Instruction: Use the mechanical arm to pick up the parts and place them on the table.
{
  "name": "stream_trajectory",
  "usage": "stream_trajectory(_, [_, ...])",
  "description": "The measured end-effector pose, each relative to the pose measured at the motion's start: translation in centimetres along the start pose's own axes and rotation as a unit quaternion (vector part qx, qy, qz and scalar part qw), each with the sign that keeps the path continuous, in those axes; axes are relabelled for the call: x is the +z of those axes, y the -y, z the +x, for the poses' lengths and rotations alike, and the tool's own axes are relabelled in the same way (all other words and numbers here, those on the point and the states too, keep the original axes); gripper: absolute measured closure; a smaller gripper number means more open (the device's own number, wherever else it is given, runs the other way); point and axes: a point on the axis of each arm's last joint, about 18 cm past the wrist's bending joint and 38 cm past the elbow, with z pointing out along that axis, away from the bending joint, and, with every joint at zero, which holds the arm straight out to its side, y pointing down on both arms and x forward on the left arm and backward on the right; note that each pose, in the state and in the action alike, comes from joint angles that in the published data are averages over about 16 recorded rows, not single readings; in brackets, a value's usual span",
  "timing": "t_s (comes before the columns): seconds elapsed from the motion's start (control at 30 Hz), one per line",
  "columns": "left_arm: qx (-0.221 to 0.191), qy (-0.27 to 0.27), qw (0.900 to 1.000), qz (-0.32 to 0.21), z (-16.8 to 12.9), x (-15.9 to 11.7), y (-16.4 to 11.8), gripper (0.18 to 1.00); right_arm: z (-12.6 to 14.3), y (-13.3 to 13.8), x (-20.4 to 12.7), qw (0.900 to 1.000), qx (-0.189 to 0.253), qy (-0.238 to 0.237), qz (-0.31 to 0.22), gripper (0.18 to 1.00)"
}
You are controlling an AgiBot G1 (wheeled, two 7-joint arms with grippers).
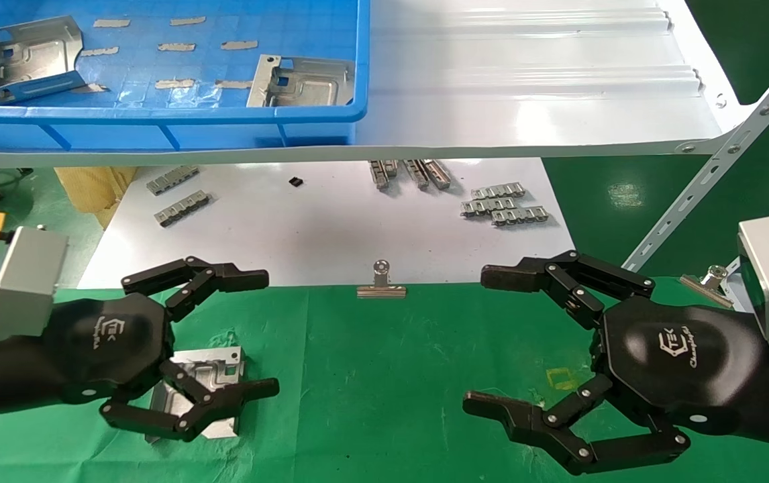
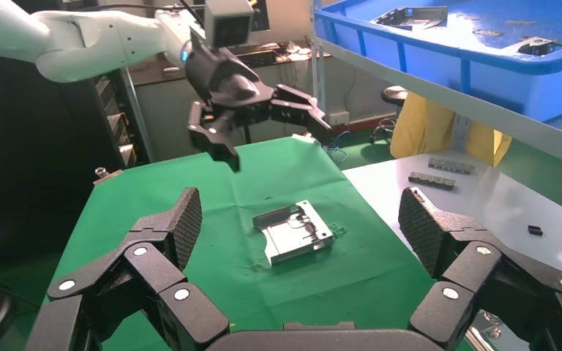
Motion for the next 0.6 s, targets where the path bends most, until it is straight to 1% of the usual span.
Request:
stream_trajectory(0.37, [-0.004,-0.024,0.9994,0.023,3.1,-0.1,2.8,0.183,0.0,0.0,0.0,1.0,0.0,0.0,0.0,0.178])
stream_trajectory(0.6, [-0.003,-0.035,0.999,0.029,4.4,-0.2,3.8,0.183,0.0,0.0,0.0,1.0,0.0,0.0,0.0,0.178])
